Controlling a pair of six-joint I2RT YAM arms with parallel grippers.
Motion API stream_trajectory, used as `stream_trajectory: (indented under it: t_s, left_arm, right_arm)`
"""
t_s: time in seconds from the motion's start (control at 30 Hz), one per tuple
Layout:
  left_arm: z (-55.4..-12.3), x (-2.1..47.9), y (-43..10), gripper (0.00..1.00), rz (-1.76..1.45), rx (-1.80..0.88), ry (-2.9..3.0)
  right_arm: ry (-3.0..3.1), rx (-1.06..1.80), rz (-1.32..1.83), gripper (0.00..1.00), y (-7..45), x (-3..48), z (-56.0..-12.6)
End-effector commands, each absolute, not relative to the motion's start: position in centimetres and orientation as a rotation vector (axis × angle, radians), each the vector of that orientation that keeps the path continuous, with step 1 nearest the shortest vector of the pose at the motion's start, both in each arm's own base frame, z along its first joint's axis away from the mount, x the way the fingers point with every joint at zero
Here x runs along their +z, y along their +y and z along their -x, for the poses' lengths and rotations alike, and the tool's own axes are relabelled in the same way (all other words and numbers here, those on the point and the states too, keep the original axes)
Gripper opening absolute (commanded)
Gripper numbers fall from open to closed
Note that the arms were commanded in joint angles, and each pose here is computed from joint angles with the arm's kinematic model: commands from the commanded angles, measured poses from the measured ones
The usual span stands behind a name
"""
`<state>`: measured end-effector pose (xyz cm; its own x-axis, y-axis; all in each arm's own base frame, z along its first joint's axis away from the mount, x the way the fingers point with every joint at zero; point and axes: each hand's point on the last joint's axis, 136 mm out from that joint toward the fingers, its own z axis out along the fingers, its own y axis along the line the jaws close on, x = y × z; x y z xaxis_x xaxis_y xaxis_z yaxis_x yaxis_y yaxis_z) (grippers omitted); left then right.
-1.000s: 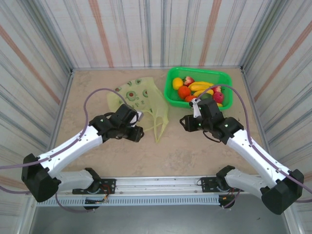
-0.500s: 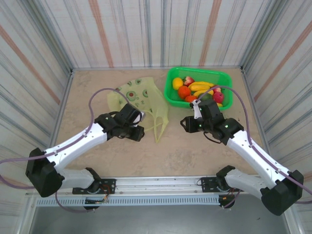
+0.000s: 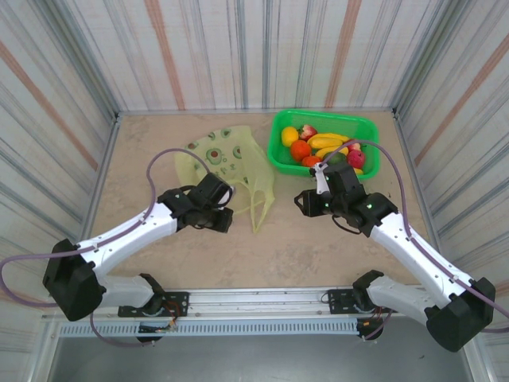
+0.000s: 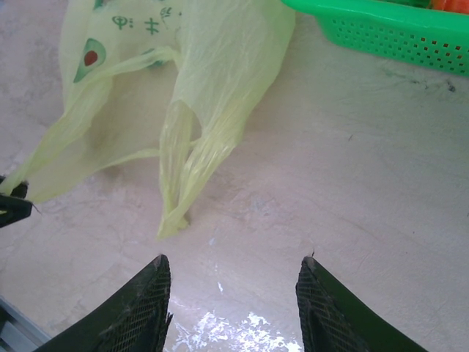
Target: Place the fake fruits into the plastic bag and tie a complex knot
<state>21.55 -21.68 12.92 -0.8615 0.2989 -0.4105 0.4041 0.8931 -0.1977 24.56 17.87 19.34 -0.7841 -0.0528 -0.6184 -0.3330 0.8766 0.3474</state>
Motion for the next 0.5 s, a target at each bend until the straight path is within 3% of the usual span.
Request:
stream_trajectory:
  t_s: [0.0,0.13,0.3,0.47]
  left_arm:
    - [-22.2,12.8,-21.1,0.16,-0.48,-0.365,2.672]
    - [-22.5,13.4,-20.3,0.0,-0.443,-0.351,2.658]
    - [-22.3,16.7,-18.6,0.0,-0.406,-0.348,2.559]
    - [-21.9,19.7,-16.7,0.0,-0.357,-0.371,2.481]
  right_arm:
    - [2.424,0.599,0.292,0.48,17.9,19.3,-24.7]
    - [2.414,0.646,0.305,0.48,18.6,20.1,-24.6]
    - [2.414,0.681,0.43,0.54,21.8,20.5,-24.4]
    - [2.446,0.676,0.566,0.55,27.0,19.5,-25.3]
